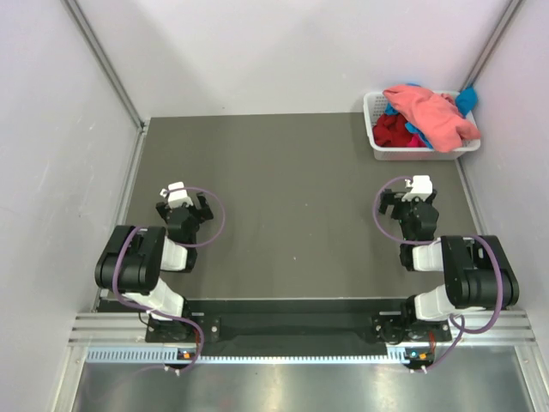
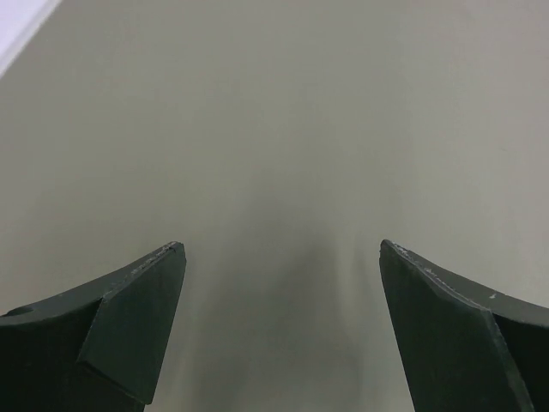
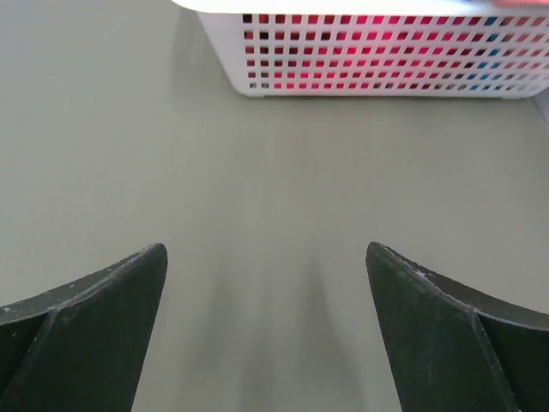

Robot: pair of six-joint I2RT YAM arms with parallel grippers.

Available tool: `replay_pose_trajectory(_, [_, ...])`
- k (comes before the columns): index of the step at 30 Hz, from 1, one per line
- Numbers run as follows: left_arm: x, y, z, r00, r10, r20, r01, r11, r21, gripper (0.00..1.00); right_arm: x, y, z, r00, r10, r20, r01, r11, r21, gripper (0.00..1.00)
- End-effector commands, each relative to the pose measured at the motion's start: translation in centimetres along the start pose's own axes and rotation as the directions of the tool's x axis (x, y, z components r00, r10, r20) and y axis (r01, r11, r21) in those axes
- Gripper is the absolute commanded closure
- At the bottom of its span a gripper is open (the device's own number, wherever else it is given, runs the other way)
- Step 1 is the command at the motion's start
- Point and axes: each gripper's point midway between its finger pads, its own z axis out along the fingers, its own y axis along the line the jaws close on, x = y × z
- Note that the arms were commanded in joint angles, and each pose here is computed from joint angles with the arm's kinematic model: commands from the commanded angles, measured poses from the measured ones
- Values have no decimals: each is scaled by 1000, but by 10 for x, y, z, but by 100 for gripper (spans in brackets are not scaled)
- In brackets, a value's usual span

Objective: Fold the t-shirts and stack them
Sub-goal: Grab the tshirt from the pile

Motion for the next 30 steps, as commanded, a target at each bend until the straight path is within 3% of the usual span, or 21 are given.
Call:
replay_pose_trajectory(1, [-33, 3, 7, 993, 49, 110, -47, 999, -19, 1, -34, -5, 6, 993, -29, 116, 27, 999, 19, 0])
replay_pose_trajectory(11, [-33, 1, 6, 992, 54, 113, -53, 999, -10, 1, -36, -6, 6, 992, -29, 125, 26, 999, 25, 0])
replay_pose_trajectory(12, [-35, -3, 6, 991, 56, 123, -58, 998, 13, 1, -38, -7, 4, 992, -11, 127, 4, 998, 56, 1])
replay_pose_trajectory(14, [-44, -8, 1, 988, 67, 142, -74, 996, 43, 1, -49, -36, -6, 988, 10, 157, -53, 961, 270, 0])
replay_pose_trajectory(15, [-43, -3, 0, 989, 70, 127, -72, 997, 17, 1, -34, -40, -8, 995, 49, 85, -73, 945, 318, 0])
replay_pose_trajectory(17, [-54, 0, -3, 988, 50, 145, -49, 999, -12, 1, -58, -47, -3, 995, 53, 89, -82, 931, 357, 0])
replay_pose_trajectory(18, [-59, 3, -1, 988, 39, 149, -34, 999, -35, 1, -54, -44, -2, 999, 29, 33, -38, 938, 344, 0])
replay_pose_trajectory(21, [-70, 11, 3, 992, 26, 124, -13, 995, -100, 1, -81, -37, 3, 997, 48, 68, -67, 946, 318, 0])
replay_pose_trajectory(23, [-67, 13, 6, 997, 39, 71, -30, 992, -121, 1, -96, -37, 10, 998, 63, 29, -69, 943, 326, 0])
replay_pose_trajectory(24, [-77, 10, 10, 996, 27, 80, -17, 992, -124, 1, -122, -34, 19, 995, 87, 53, -100, 943, 318, 0])
replay_pose_trajectory(26, [-81, 8, 11, 997, -18, 78, 28, 992, -126, 1, -117, -34, 28, 995, 93, -44, -74, 941, 331, 0])
replay_pose_trajectory(27, [-89, 6, 13, 995, -26, 94, 37, 992, -118, 1, -150, -34, 37, 995, 103, 1, -97, 937, 335, 0])
replay_pose_trajectory(28, [-91, 3, 15, 993, -58, 100, 69, 991, -112, 1, -143, -34, 45, 994, 95, -52, -71, 936, 345, 0])
replay_pose_trajectory(30, [-100, -2, 19, 989, -103, 103, 114, 988, -106, 1, -181, -35, 60, 995, 101, 6, -98, 939, 331, 1])
